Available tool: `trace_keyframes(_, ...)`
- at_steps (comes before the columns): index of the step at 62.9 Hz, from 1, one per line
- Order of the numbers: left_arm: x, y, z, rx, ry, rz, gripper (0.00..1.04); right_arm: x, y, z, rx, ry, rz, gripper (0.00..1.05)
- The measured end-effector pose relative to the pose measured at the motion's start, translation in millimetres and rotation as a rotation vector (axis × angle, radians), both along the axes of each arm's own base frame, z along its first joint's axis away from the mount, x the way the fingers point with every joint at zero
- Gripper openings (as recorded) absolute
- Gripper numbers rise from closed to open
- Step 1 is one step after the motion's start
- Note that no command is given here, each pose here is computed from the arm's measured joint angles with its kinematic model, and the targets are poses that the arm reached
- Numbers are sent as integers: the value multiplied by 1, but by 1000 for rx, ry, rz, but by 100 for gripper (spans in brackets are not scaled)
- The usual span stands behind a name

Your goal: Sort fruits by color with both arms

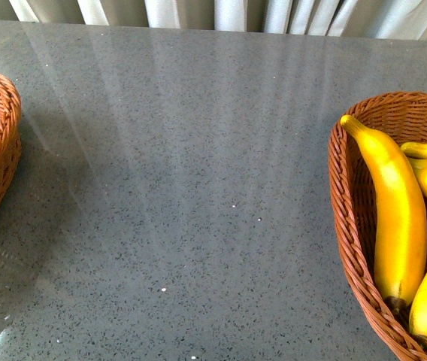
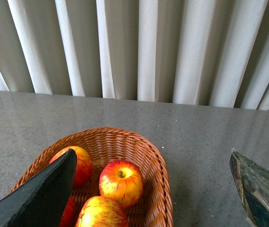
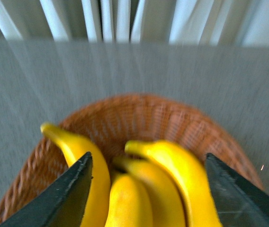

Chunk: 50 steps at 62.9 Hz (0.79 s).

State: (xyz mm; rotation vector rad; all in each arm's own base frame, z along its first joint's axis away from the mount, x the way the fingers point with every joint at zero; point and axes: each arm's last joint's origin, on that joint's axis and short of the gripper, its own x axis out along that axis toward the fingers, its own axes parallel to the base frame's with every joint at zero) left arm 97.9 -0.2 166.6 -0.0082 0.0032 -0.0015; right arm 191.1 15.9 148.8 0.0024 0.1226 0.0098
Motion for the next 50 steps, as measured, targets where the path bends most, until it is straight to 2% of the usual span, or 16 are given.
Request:
trace_keyframes(6,0,0,0,0,0,0,96,-8,-4,18,8,-130,-12,44)
trace_keyframes(22,0,0,0,0,0,0,96,-31,-15,13,0,-108,-9,1)
trace_keyframes(50,0,0,0,0,0,0,96,-58,-15,21,1,-131,-8,2)
